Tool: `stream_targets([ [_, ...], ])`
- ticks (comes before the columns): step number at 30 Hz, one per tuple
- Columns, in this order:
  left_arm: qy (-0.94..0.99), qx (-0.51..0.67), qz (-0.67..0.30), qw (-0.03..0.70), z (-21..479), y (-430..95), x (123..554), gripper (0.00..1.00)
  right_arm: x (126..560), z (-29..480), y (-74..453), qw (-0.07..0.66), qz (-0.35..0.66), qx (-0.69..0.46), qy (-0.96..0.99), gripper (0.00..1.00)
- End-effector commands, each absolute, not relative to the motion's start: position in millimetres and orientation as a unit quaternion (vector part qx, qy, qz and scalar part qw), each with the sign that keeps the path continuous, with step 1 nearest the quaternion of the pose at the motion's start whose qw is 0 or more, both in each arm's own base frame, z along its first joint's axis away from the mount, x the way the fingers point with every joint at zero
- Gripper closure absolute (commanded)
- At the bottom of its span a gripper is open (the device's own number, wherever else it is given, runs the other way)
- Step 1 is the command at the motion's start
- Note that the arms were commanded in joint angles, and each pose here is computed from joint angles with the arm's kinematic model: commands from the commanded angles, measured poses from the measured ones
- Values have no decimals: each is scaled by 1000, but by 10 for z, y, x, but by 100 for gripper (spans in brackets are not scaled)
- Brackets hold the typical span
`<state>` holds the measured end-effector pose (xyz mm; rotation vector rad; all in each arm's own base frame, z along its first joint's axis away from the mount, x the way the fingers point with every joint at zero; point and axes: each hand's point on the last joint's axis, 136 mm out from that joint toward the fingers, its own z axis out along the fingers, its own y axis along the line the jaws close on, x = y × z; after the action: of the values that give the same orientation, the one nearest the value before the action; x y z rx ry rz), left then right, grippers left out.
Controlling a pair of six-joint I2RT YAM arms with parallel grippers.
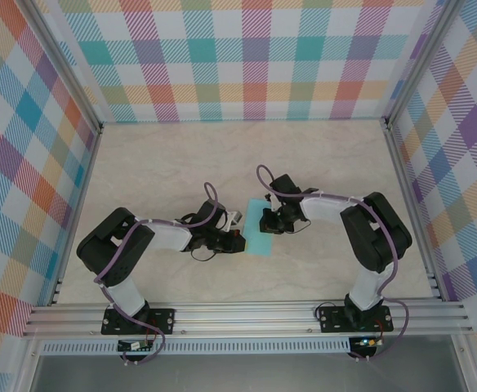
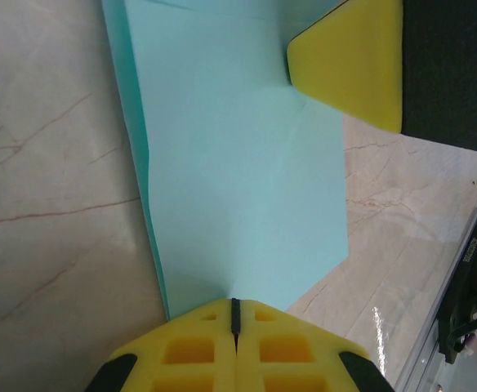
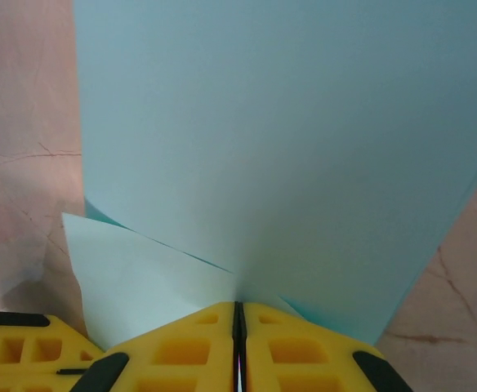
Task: Fold a paper plane with a square sheet of paper (fold left side to right side)
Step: Fold the triangle a second time at the center of the table.
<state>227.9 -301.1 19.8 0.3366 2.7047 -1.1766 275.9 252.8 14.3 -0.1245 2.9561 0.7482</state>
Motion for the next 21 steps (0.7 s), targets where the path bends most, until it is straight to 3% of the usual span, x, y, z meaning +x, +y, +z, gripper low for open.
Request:
stream_targets([
  [1,916,114,-380,58,202,-2916,2153,100,2681,-20,2355,19,195,-22,980,90],
  [9,888,151,-429,63,565,-3212,2306,100,2635,-48,2324,11,190,-25,981,90],
  [21,898,161,-408,44,249,-3357,2501,100,2610,-63,2310,5,186,-26,982,90],
])
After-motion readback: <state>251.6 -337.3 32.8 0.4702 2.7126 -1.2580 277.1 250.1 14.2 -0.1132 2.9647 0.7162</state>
